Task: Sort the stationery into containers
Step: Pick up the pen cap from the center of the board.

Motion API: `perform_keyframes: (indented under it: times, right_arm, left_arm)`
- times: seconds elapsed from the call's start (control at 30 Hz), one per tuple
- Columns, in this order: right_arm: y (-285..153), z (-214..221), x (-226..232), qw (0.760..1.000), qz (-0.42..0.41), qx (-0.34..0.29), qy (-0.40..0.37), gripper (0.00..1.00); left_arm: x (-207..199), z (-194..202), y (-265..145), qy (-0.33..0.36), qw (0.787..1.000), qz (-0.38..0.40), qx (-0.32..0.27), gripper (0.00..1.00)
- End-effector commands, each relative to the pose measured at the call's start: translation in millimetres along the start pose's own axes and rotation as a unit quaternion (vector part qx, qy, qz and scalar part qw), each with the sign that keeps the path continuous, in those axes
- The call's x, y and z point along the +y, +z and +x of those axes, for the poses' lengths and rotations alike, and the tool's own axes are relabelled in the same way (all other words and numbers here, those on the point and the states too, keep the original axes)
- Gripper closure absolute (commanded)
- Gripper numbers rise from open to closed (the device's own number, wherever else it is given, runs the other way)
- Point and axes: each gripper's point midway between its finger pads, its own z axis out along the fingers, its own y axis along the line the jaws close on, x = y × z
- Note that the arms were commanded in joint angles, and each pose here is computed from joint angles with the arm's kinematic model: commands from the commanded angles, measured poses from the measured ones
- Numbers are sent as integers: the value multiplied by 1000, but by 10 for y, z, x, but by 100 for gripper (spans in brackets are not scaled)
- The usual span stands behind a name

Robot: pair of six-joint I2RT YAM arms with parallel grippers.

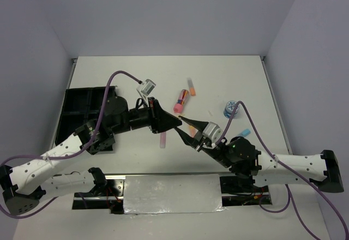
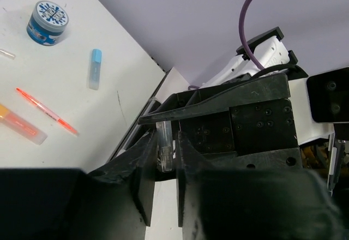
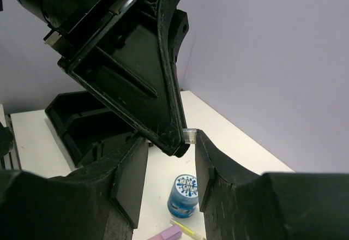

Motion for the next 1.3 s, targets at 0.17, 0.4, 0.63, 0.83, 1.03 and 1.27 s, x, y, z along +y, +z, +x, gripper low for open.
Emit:
perform_keyframes:
  times: [0.17, 0.4, 0.63, 0.83, 1.03, 1.27]
  right_arm:
    - [19, -238, -226, 998, 53, -28, 7, 100]
    - [10, -232, -213, 998, 51, -26, 18, 100]
    - [-130, -149, 46, 998, -34, 18, 55, 10]
    - [-638, -494, 356, 974, -182, 4, 137, 8]
    - [-625, -587, -46, 951, -49, 99, 289, 10]
    - [-301, -161, -118, 855, 146, 162, 471, 14]
  left_arm:
    - [-205, -97, -66, 22, 999, 34, -16, 77]
    - [-236, -77, -53, 36, 999, 40, 0, 100]
    - [-324, -22, -208, 122, 990, 64, 25, 100]
    - [-482, 235, -447, 197, 967, 155, 44, 100]
    - [-306, 465, -551, 257, 951, 167, 46, 100]
    - [106, 257, -187, 336, 940, 55, -16, 100]
